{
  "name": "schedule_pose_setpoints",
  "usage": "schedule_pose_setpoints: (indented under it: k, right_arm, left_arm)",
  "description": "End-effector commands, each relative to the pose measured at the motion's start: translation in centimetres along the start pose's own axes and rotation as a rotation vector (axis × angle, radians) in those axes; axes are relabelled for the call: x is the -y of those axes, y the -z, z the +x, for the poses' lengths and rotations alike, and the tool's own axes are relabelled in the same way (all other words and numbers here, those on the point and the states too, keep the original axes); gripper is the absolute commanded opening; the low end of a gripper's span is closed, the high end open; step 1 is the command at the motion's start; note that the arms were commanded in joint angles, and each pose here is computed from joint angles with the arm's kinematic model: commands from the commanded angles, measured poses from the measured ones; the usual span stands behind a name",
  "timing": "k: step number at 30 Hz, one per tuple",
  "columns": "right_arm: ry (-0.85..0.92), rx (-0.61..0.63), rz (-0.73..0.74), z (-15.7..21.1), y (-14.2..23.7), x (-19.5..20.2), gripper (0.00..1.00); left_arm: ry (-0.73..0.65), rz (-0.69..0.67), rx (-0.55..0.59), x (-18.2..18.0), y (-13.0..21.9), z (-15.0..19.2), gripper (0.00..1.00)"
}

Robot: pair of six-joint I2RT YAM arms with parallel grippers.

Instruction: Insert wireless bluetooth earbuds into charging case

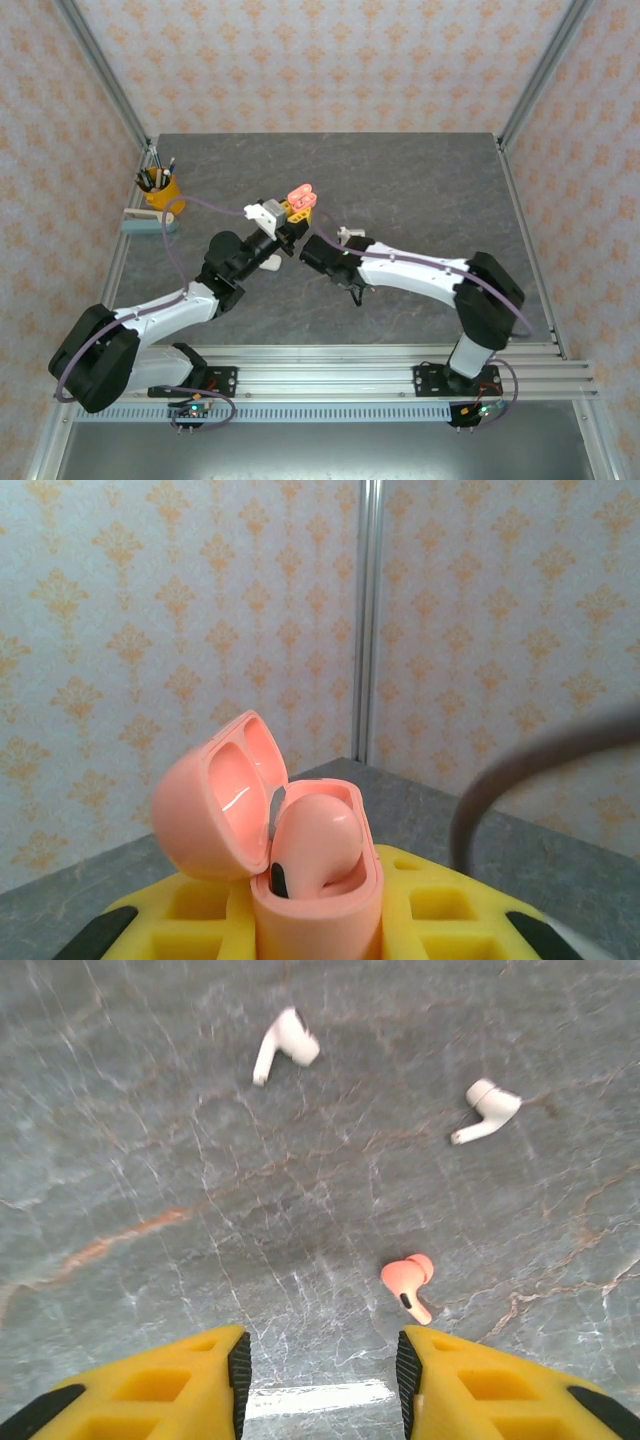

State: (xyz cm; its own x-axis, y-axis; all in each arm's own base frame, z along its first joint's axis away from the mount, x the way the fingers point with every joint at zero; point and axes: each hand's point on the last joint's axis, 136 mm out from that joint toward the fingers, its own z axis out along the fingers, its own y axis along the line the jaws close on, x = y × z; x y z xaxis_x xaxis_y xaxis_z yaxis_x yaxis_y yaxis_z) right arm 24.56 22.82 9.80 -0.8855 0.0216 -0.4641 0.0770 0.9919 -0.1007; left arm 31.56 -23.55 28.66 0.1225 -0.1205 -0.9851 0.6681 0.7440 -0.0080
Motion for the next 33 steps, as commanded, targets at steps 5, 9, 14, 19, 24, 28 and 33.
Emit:
schedule_pose_setpoints:
  k: [5, 9, 14, 19, 24, 28, 33]
  right_arm:
    - [0.076, -0.031, 0.059, 1.0, -2.4, 2.9, 0.43]
    - [0.105, -0.062, 0.076, 1.6, -3.7, 3.7, 0.43]
    - [0.103, -0.100, 0.054, 2.2, -5.0, 3.6, 0.43]
    - [0.101, -0.136, 0.021, 2.8, -6.3, 2.5, 0.43]
    - [0.101, -0.158, 0.034, 3.2, -7.3, 2.4, 0.43]
    - [0.087, -0.166, 0.047, 3.4, -7.9, 3.2, 0.41]
    - [0.075, -0.177, 0.064, 3.7, -8.5, 4.2, 0.39]
  left_arm:
    - [-0.012, 0.010, 0.016, 0.2, 0.1, -0.2, 0.00]
    - [-0.013, 0.011, 0.016, 0.2, 0.1, -0.3, 0.00]
    - [-0.013, 0.008, 0.015, 0.1, 0.2, -0.4, 0.00]
    - [-0.015, 0.006, 0.009, 0.1, 0.2, -0.3, 0.00]
    - [-0.021, 0.002, 0.007, 0.0, 0.3, -0.4, 0.00]
    - [-0.020, 0.001, 0.005, 0.0, 0.2, -0.3, 0.00]
    - [-0.022, 0.001, 0.004, 0.0, 0.0, -0.3, 0.00]
